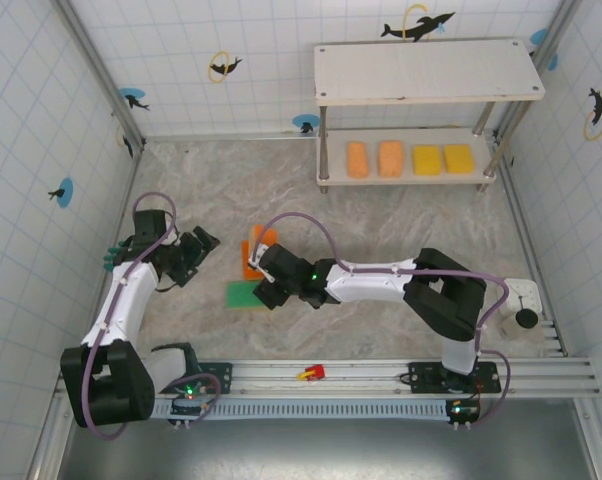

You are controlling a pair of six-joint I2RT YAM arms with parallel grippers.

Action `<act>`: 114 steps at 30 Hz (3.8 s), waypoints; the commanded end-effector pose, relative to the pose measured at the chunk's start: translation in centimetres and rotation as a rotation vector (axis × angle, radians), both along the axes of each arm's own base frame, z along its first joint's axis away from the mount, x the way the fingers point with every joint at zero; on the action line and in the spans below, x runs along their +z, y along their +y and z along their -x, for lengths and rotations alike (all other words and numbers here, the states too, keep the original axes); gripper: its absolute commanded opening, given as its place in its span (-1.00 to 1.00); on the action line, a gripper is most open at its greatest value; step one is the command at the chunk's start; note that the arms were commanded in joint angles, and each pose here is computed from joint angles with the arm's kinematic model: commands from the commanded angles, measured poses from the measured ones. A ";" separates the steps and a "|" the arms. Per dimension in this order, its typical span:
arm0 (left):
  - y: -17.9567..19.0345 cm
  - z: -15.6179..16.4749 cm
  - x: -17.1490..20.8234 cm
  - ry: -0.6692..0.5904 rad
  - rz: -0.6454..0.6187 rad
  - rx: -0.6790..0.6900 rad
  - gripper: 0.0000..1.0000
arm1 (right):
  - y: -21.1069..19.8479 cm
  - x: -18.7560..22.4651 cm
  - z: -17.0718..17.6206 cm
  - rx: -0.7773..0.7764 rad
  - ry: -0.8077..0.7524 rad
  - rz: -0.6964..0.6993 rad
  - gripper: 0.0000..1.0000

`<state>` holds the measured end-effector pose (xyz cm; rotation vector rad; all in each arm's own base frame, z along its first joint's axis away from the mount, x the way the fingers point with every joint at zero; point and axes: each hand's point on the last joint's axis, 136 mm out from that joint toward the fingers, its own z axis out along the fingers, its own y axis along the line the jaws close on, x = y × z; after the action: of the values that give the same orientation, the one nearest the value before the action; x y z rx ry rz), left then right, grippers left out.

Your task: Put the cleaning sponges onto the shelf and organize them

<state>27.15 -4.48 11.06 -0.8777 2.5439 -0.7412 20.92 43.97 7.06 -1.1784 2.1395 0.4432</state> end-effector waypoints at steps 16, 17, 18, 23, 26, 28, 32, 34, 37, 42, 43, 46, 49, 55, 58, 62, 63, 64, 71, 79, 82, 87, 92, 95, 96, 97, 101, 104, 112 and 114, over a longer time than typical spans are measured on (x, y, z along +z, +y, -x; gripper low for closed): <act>-0.3 -0.2 -1.4 0.016 0.017 -0.024 0.95 | -0.2 1.2 -0.7 0.006 -0.061 0.037 0.72; -0.3 -0.2 -1.4 0.015 0.017 -0.023 0.95 | -0.1 1.3 -0.7 0.009 -0.064 0.039 0.72; -0.3 -0.3 -1.3 0.013 0.016 -0.025 0.95 | 0.0 1.4 -0.7 0.014 -0.068 0.039 0.72; -0.3 0.1 -1.6 0.017 0.012 -0.030 0.95 | 0.8 2.4 -0.8 0.037 -0.068 0.031 0.72; -0.3 0.5 -1.7 0.021 0.009 -0.036 0.95 | 1.1 3.2 -0.6 0.043 -0.058 0.010 0.72; -0.2 0.6 -1.7 0.019 0.004 -0.035 0.95 | 1.2 3.8 -0.1 0.058 -0.045 -0.012 0.72; -0.3 0.4 -1.5 0.009 0.007 -0.039 0.95 | 1.4 3.6 2.5 0.188 0.030 -0.026 0.76; -0.4 0.3 -1.5 0.010 0.011 -0.043 0.95 | 1.4 3.2 3.6 0.240 0.048 -0.015 0.77; -0.4 0.3 -1.7 0.012 0.014 -0.048 0.95 | 0.7 2.6 4.5 0.280 0.075 0.012 0.78; -0.5 0.4 -1.7 0.008 0.018 -0.047 0.95 | 0.3 1.9 5.5 0.356 0.098 0.059 0.78; -0.6 0.4 -1.7 0.006 0.019 -0.049 0.95 | 0.2 1.8 5.5 0.364 0.097 0.069 0.77; -0.6 0.4 -1.6 0.002 0.022 -0.050 0.95 | 0.1 1.4 5.6 0.392 0.101 0.088 0.77; -0.5 0.4 -1.5 0.001 0.018 -0.050 0.95 | 0.0 1.1 5.4 0.407 0.103 0.090 0.76; -0.6 0.5 -1.8 0.007 0.021 -0.052 0.95 | 0.2 0.6 5.0 0.446 0.102 0.109 0.75; -0.7 0.3 -1.8 0.002 0.025 -0.055 0.95 | 0.3 0.5 4.8 0.469 0.095 0.130 0.75; -0.8 0.2 -1.6 -0.004 0.027 -0.062 0.95 | 0.5 0.3 4.5 0.493 0.095 0.148 0.75; -0.8 0.1 -1.6 -0.007 0.027 -0.064 0.95 | 0.5 0.4 4.4 0.497 0.093 0.149 0.75; -0.8 0.1 -1.6 -0.007 0.026 -0.066 0.95 | 0.6 0.4 4.3 0.500 0.091 0.151 0.75; -0.8 0.1 -1.7 -0.005 0.024 -0.074 0.95 | 1.0 0.0 3.9 0.523 0.085 0.167 0.75; -0.8 0.2 -2.0 -0.002 0.025 -0.075 0.95 | 1.6 -0.6 3.5 0.540 0.080 0.186 0.75; -0.8 0.1 -1.9 -0.004 0.025 -0.076 0.95 | 1.7 -0.8 3.3 0.538 0.078 0.189 0.75; -0.8 0.1 -1.8 -0.008 0.024 -0.079 0.95 | 1.8 -0.7 3.1 0.531 0.067 0.192 0.75; -0.8 0.2 -1.9 -0.004 0.023 -0.078 0.95 | 1.6 -0.4 3.0 0.528 0.051 0.198 0.75; -0.8 0.3 -2.0 -0.004 0.022 -0.076 0.95 | 1.5 -0.5 2.7 0.522 0.043 0.210 0.75; -0.8 0.4 -2.0 -0.001 0.022 -0.076 0.95 | 1.5 -0.6 2.7 0.522 0.042 0.213 0.75; -0.8 0.4 -2.1 0.000 0.022 -0.075 0.95 | 1.4 -0.8 2.7 0.519 0.045 0.219 0.75; -0.9 0.7 -2.1 0.005 0.030 -0.077 0.95 | 1.2 -1.4 2.7 0.505 0.040 0.224 0.74; -1.3 1.5 -2.3 0.020 0.052 -0.083 0.95 | 0.9 -1.6 2.7 0.497 0.043 0.232 0.74; -2.2 4.3 -2.3 0.038 0.125 -0.029 0.95 | 0.4 -1.2 3.1 0.483 0.040 0.219 0.73; -2.5 4.7 -2.3 0.031 0.151 -0.018 0.95 | 0.2 -1.3 3.2 0.484 0.042 0.221 0.73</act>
<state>23.50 -6.38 9.01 -0.8471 2.5561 -0.8768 18.06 44.35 5.16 -1.8547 1.9719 0.4411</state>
